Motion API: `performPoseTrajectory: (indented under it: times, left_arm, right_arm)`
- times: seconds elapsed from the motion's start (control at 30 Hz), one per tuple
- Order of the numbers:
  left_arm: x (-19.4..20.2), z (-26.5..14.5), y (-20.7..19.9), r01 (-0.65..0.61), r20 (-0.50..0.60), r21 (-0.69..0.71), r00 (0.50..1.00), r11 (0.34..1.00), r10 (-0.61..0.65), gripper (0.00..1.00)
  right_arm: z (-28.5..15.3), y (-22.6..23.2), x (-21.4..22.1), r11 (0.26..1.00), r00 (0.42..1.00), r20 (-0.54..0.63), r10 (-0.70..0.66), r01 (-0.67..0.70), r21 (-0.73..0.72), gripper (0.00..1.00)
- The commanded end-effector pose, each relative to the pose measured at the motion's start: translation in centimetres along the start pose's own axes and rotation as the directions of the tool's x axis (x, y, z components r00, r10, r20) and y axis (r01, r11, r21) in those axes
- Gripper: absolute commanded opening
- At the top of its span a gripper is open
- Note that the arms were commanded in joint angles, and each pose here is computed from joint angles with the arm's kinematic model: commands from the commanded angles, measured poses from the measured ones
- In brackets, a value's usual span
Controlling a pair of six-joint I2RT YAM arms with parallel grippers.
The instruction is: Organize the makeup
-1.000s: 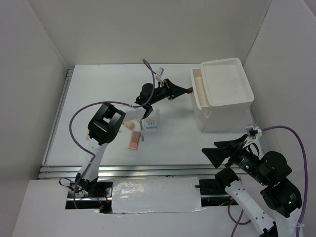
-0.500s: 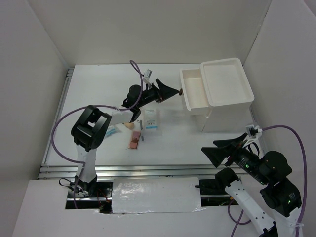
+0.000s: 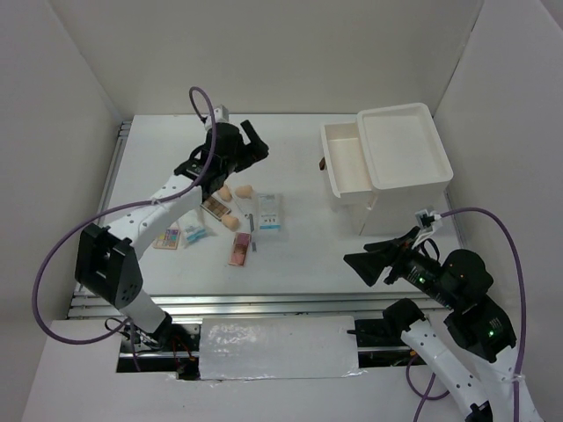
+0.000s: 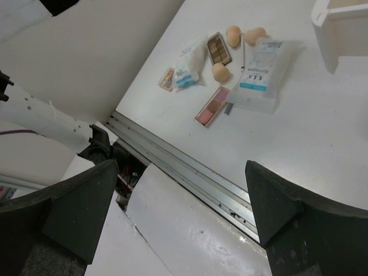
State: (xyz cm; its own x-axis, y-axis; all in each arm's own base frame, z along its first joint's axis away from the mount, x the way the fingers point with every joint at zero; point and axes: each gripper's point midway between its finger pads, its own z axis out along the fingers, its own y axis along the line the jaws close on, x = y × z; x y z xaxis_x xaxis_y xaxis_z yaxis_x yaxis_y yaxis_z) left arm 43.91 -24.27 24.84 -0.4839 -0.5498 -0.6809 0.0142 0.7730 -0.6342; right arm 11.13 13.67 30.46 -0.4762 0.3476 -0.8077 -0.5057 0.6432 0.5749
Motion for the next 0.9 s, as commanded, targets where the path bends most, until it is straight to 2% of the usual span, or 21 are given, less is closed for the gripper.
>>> performPoseTrajectory:
  times: [0.0,0.13,0.2,0.33,0.47,0.67,0.87]
  left_arm:
    - [-0.5,-3.4,12.1,-0.192,-0.068,-0.551,0.98,0.812,0.186,0.99]
    - [-1.2,-2.8,16.2,-0.238,-0.162,-0.613,0.971,0.754,0.175,0.99]
    - [-0.6,-1.9,17.3,-0.252,-0.19,-0.615,0.967,0.747,0.17,0.99]
    - [-0.1,0.5,18.3,-0.273,-0.237,-0.591,0.958,0.759,0.16,0.97]
    - [0.5,2.8,19.3,-0.286,-0.273,-0.607,0.951,0.741,0.144,0.94]
    - [1.6,4.3,21.4,-0.28,-0.303,-0.648,0.948,0.708,0.098,0.9]
    - [3.0,5.1,23.0,-0.274,-0.322,-0.654,0.944,0.706,0.069,0.86]
  right_arm:
    - [0.9,1.0,-1.1,0.999,0.999,0.033,-0.004,0.006,-0.054,1.0]
    - [1.3,0.4,-0.6,0.999,1.0,0.019,0.005,-0.005,-0.038,1.0]
    - [1.3,0.3,-0.4,0.999,1.0,0.014,0.008,-0.008,-0.035,1.0]
    - [1.2,-0.4,0.3,1.0,1.0,0.01,0.014,-0.014,-0.017,1.0]
    - [1.2,-0.8,0.8,1.0,1.0,-0.01,0.013,-0.013,0.001,1.0]
    - [1.0,-1.1,0.9,1.0,1.0,-0.003,0.005,-0.005,0.011,1.0]
    - [1.1,-1.4,0.9,1.0,1.0,0.0,0.004,-0.004,0.022,1.0]
